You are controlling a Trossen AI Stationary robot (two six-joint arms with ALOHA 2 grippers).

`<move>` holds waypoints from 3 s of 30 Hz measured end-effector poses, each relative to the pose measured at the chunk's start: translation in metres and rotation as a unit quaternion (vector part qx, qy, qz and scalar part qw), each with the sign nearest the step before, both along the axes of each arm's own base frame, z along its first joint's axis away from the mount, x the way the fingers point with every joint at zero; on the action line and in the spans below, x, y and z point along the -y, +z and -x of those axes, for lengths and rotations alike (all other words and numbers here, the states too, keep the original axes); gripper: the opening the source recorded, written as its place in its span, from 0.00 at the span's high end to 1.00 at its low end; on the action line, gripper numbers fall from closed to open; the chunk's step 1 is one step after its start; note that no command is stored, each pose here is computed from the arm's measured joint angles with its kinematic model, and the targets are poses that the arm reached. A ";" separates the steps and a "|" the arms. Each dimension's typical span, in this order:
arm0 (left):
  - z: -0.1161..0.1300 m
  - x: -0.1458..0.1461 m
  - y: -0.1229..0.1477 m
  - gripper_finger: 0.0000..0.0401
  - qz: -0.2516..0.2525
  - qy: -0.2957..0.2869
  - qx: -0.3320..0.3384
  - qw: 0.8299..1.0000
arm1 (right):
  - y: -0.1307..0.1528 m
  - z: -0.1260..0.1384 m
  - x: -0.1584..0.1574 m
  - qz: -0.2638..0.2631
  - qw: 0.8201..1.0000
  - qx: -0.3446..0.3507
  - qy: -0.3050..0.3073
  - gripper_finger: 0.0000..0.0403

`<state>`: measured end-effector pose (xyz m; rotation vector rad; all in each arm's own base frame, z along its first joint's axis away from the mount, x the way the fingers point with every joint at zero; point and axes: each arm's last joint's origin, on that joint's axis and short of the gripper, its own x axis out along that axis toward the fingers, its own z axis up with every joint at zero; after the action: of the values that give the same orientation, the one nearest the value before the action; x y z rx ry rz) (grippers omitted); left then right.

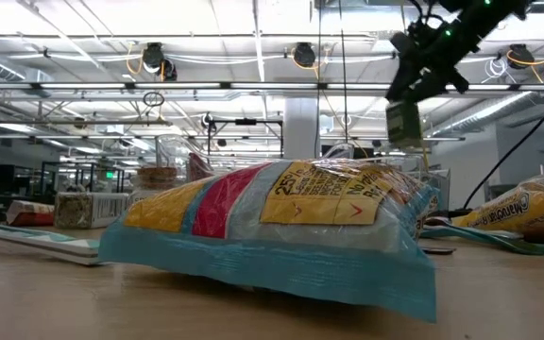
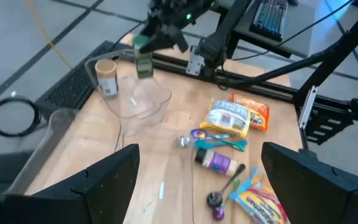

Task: Pick & Place Food Item
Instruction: Put the green seasoning bottle into the top right transparent bin

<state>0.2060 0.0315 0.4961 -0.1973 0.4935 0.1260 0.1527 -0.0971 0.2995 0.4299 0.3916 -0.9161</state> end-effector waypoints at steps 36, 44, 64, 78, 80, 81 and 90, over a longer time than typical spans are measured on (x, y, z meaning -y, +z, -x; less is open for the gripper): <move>-0.075 -0.021 -0.020 0.14 -0.006 0.009 0.026 1.000 | -0.104 0.032 0.059 0.028 0.996 -0.033 -0.079 0.51; -0.075 -0.021 -0.020 0.14 -0.001 0.011 0.026 1.000 | -0.111 0.024 0.070 0.039 0.996 -0.023 -0.083 0.51; -0.075 -0.021 -0.021 0.14 0.009 0.016 0.023 1.000 | -0.135 0.025 0.069 0.031 0.995 -0.017 -0.091 0.51; -0.075 -0.021 -0.021 0.14 0.011 0.017 0.023 1.000 | -0.137 0.032 0.063 0.040 0.993 -0.022 -0.112 0.51; -0.075 -0.021 -0.021 0.14 0.013 0.018 0.024 0.999 | -0.137 0.032 0.063 0.040 0.993 -0.022 -0.113 0.51; -0.075 -0.021 -0.021 0.14 0.014 0.018 0.024 0.999 | -0.137 0.032 0.063 0.040 0.993 -0.023 -0.113 0.51; -0.075 -0.021 -0.021 0.14 0.019 0.021 0.024 0.999 | -0.137 0.032 0.063 0.039 0.993 -0.023 -0.113 0.51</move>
<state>0.2807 0.0520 0.4751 -0.2485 0.4438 0.1528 0.1207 -0.1598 0.1623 0.3863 0.3518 -1.1600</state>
